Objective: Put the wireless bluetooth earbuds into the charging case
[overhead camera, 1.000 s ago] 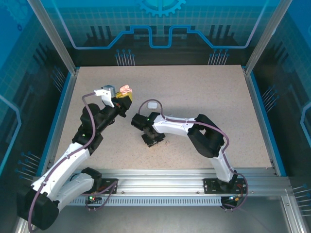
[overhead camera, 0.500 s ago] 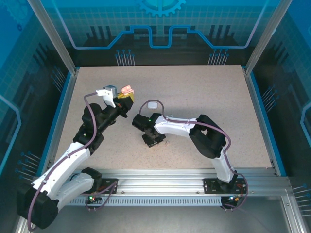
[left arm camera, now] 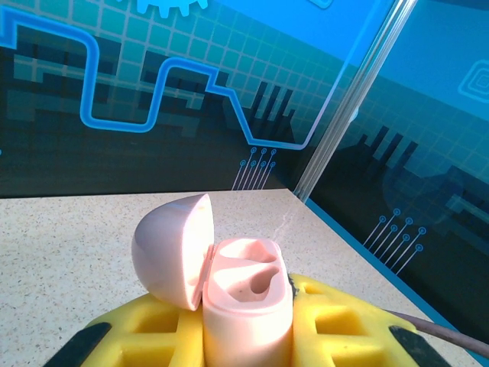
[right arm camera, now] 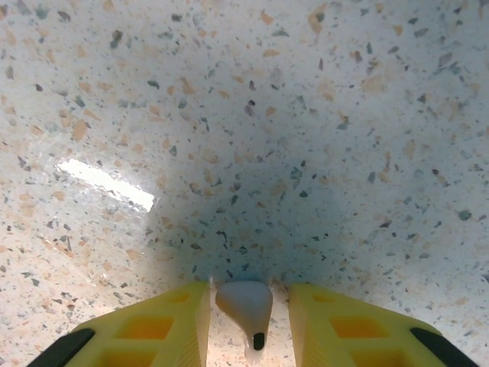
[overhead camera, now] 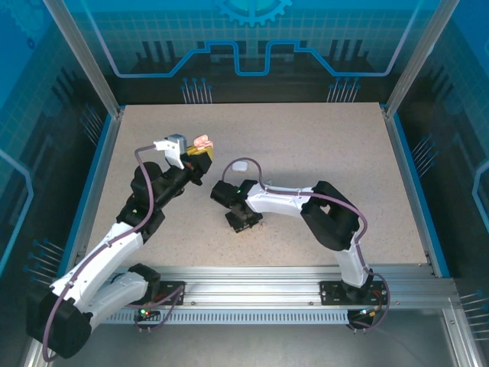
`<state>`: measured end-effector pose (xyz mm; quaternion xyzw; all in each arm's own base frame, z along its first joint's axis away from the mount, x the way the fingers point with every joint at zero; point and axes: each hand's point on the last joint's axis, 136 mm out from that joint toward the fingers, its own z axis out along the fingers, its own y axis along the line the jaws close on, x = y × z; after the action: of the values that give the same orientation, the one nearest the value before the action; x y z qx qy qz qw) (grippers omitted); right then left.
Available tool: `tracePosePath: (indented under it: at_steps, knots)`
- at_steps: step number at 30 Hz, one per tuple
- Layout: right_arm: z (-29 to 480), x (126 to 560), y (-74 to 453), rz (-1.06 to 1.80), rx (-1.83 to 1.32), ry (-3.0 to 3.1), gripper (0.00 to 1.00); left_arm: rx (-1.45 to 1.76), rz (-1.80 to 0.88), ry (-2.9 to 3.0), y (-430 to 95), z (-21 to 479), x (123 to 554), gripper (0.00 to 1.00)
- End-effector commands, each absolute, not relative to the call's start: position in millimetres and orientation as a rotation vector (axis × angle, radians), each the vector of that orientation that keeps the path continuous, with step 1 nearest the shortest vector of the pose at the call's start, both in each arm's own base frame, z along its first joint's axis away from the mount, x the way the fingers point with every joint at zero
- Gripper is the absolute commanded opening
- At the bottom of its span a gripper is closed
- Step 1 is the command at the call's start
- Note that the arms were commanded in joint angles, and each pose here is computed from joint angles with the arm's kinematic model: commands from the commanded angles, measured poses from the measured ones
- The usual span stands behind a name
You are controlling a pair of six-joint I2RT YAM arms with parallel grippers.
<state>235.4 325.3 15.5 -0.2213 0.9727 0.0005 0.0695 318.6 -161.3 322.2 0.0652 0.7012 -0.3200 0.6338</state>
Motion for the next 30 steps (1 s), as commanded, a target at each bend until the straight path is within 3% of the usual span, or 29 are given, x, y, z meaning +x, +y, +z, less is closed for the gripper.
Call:
tracePosePath:
  at_steps: [1,11,20,30]
  knots:
    - [8,224,298,-0.118,-0.649,2.999,0.32,0.163,-0.723,1.533,-163,348,318,0.00]
    - [2,227,301,-0.113,-0.643,3.000,0.31,0.168,-0.727,1.537,-165,346,317,0.00]
    - [3,229,299,-0.116,-0.642,2.996,0.21,0.172,-0.729,1.534,-165,345,316,0.00]
    - [42,242,292,-0.078,-0.578,2.885,0.16,0.217,-0.756,1.496,-172,345,313,0.00]
